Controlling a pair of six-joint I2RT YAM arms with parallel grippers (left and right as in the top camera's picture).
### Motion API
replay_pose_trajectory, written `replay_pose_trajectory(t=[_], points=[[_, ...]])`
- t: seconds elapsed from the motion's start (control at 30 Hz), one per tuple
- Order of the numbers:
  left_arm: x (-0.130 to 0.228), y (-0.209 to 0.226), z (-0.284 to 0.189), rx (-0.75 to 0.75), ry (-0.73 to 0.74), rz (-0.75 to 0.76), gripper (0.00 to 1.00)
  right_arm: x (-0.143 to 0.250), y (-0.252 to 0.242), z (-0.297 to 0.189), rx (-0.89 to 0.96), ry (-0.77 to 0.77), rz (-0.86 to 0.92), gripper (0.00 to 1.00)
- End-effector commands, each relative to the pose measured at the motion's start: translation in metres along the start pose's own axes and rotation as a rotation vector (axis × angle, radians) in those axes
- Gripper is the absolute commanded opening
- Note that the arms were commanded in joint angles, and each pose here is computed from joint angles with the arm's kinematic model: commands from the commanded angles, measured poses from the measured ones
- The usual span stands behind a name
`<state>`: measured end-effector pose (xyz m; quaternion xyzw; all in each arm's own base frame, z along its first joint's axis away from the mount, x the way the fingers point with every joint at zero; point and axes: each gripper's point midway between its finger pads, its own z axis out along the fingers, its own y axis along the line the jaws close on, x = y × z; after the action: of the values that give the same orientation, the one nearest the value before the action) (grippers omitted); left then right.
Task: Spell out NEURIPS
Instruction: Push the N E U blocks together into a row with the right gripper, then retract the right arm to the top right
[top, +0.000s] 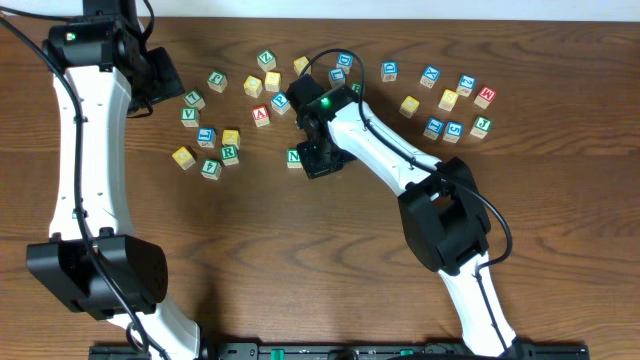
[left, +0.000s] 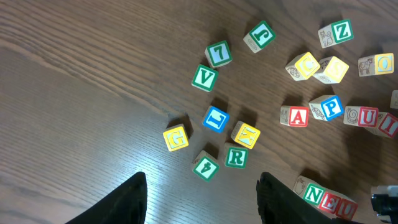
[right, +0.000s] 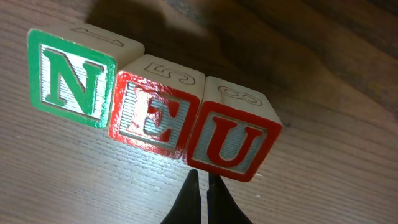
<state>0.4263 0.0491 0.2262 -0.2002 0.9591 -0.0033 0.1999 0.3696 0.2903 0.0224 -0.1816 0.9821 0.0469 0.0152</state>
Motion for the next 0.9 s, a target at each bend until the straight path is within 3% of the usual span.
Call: replay_pose_trajectory(t=[0.0, 0.4, 0.73, 0.87], points=[[0.002, 0.000, 0.005, -0.005, 0.013, -0.006, 0.56, -0.002, 0.000, -0.007, 0.007, -0.023, -0.004, 0.01], [0.002, 0.000, 0.005, -0.005, 0.013, -0.006, 0.56, -0.003, 0.006, -0.019, -0.029, -0.040, -0.007, 0.01], [0.004, 0.000, 0.005, -0.007, 0.020, -0.006, 0.56, -0.032, -0.023, -0.142, -0.081, -0.339, 0.054, 0.01], [0.009, 0.002, 0.004, -0.014, 0.042, -0.005, 0.56, -0.037, -0.052, -0.173, -0.082, -0.411, 0.112, 0.06]])
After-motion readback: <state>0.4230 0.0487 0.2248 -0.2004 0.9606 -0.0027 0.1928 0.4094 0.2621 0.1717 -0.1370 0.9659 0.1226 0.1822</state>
